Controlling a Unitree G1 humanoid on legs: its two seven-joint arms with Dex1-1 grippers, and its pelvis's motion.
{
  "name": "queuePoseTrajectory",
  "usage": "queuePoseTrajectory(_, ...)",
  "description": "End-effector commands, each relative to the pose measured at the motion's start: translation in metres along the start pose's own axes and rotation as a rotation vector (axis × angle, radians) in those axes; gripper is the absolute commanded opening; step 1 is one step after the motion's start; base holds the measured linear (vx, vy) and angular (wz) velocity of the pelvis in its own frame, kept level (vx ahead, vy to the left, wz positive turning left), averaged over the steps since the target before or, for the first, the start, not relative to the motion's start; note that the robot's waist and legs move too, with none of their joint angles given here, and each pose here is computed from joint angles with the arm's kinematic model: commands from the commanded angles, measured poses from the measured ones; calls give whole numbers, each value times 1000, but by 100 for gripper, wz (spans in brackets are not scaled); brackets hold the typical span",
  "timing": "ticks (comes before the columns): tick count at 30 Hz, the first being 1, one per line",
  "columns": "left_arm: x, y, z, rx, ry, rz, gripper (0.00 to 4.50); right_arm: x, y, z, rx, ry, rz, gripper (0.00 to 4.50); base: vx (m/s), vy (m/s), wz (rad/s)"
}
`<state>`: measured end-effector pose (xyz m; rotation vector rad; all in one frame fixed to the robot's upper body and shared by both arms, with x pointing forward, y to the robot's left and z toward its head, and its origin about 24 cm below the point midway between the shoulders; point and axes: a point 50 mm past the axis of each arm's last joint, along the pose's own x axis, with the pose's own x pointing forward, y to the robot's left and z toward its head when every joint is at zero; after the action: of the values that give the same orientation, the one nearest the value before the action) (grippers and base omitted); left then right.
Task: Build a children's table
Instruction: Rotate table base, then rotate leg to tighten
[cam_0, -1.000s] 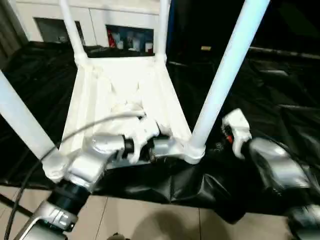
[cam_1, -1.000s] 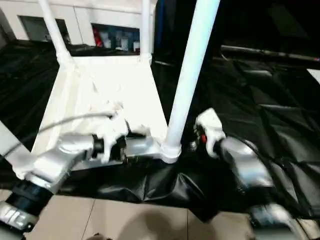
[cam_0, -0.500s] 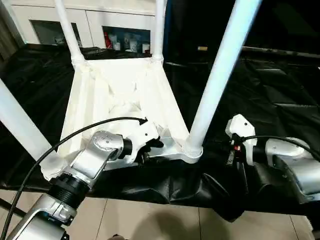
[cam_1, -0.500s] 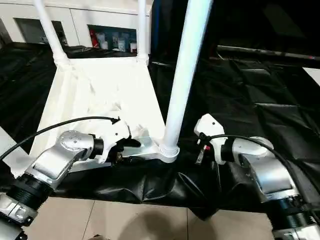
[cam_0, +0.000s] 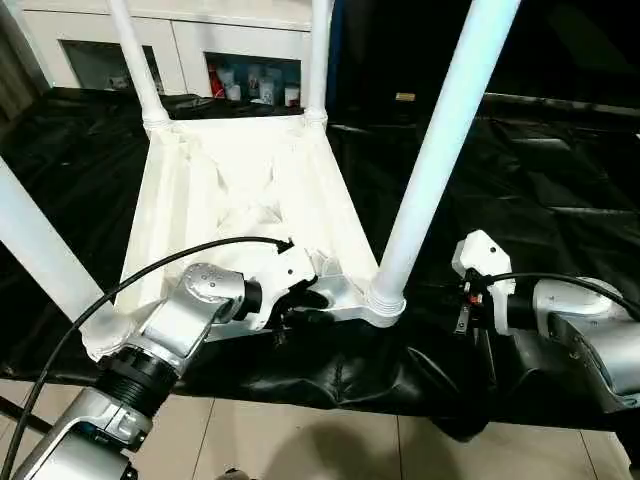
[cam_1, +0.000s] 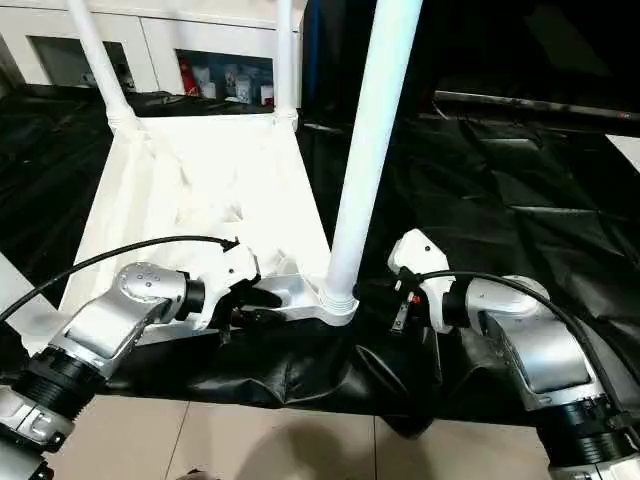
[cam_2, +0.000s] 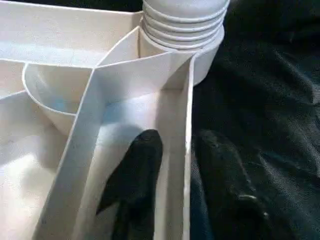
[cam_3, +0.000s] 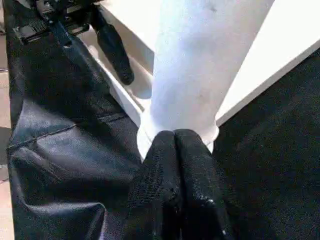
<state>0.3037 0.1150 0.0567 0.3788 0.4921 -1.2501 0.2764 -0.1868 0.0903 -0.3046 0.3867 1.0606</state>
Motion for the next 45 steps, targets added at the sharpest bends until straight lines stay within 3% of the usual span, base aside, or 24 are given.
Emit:
queuePoseTrajectory(1,-2,0,-3,-10,17,-6,104,-3,2,1,-4,8,5,0,0,0,0)
queuePoseTrajectory(9,-3,-1,-8,-21,35,-4,51,-4,2,-1,2,8,-3,0,0,0,0)
queuePoseTrajectory(12,-2,0,-7,-31,24,5,18,-8,2,0,79,-36,7,34,0,0,0)
queuePoseTrajectory(14,-2,0,-7,-34,21,7,18,-10,2,-1,98,-48,17,37,0,0,0)
queuePoseTrajectory(17,-1,1,-7,-34,12,0,0,-14,3,-5,116,-52,22,76,0,0,0)
queuePoseTrajectory(31,-1,-5,-10,-28,6,-13,0,14,2,-8,119,-127,-41,199,0,0,0)
queuePoseTrajectory(45,1,-2,-10,-27,11,-7,0,37,2,-12,82,-131,-62,312,0,0,0)
